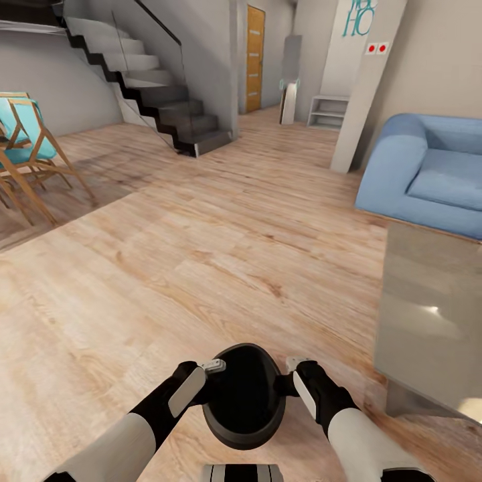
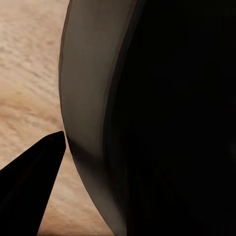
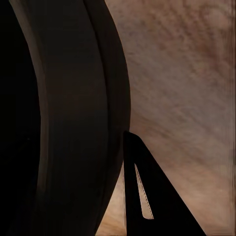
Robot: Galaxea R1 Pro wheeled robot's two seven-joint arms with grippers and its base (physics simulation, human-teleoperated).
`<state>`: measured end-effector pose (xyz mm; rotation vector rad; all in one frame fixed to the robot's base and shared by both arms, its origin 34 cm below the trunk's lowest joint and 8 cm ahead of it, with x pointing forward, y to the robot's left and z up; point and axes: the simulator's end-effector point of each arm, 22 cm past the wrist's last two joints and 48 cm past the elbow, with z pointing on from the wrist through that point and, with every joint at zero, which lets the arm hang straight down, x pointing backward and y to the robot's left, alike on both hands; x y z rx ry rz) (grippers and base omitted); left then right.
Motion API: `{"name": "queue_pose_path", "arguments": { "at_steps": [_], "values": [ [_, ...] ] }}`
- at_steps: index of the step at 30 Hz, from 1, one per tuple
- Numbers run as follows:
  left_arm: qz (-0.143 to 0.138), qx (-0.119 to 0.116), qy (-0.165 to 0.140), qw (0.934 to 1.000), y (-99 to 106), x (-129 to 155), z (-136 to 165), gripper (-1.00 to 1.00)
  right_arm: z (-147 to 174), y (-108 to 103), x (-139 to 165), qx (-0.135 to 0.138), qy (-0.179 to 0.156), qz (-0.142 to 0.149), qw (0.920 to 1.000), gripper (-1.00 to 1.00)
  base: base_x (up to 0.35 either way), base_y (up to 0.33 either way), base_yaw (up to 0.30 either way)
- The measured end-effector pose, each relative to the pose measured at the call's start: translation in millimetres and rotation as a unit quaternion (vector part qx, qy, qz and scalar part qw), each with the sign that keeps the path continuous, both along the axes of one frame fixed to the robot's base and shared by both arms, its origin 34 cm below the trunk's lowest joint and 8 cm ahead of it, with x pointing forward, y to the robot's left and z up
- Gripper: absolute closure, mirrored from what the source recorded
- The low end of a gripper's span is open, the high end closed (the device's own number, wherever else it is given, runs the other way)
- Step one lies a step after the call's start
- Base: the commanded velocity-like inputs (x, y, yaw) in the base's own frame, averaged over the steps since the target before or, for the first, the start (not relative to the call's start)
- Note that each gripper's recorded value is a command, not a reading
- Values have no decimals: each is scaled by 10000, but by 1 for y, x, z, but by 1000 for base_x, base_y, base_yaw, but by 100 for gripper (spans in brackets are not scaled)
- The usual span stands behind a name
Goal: Place each of the two pumpkins and all three candles from the living room inside a cabinet in the living room (use any cabinet), then make sure every cabinet is closed, and position the cauldron so it is next to a table in the living room.
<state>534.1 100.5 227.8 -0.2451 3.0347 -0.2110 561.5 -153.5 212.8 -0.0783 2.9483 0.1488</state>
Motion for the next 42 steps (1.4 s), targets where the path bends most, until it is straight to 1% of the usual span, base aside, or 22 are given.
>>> {"name": "queue_pose_path", "arguments": {
  "at_steps": [8,9,10,11,27,29,31,32,33,35,36,42],
  "values": [
    [6,-3,6,10000,0,-1,0,100,0,0,-1,0,7,2,10000,100,0,0,-88],
    [5,-3,6,10000,0,-1,0,-100,0,0,-1,0,7,1,10000,-100,0,0,-6],
    [51,-64,37,10000,-2,-2,0,-100,5,-6,10,-82,-126,10,9999,-100,0,0,-3],
    [53,-65,39,10000,-2,-3,0,-100,6,-6,11,-84,-145,6,9999,-100,0,0,-2],
    [64,-75,10,10000,-3,0,1,-100,8,-6,13,-80,-173,0,9998,-100,0,0,0],
    [62,-102,-41,9999,-5,3,4,-100,12,-7,20,-77,-269,-15,9996,-100,0,0,0],
    [57,-145,-129,9998,-8,8,9,-100,25,-9,38,-74,-529,-54,9986,-100,0,0,0],
    [57,-282,-502,9983,-14,28,29,-100,55,-12,71,-56,-1051,-137,9943,-100,0,0,0],
    [57,-342,-664,9972,-14,35,37,-100,76,-15,91,-49,-1396,-185,9900,-100,0,0,0],
    [59,-387,-805,9960,-13,39,45,-100,84,-16,97,-40,-1511,-203,9883,-100,0,0,0],
    [67,-411,-934,9948,-11,41,52,-100,90,-16,103,-34,-1606,-217,9868,-100,0,0,0],
    [97,-432,-1264,9910,-9,46,74,-100,114,-19,111,-18,-1735,-248,9845,-100,0,0,0]
  ]
}}
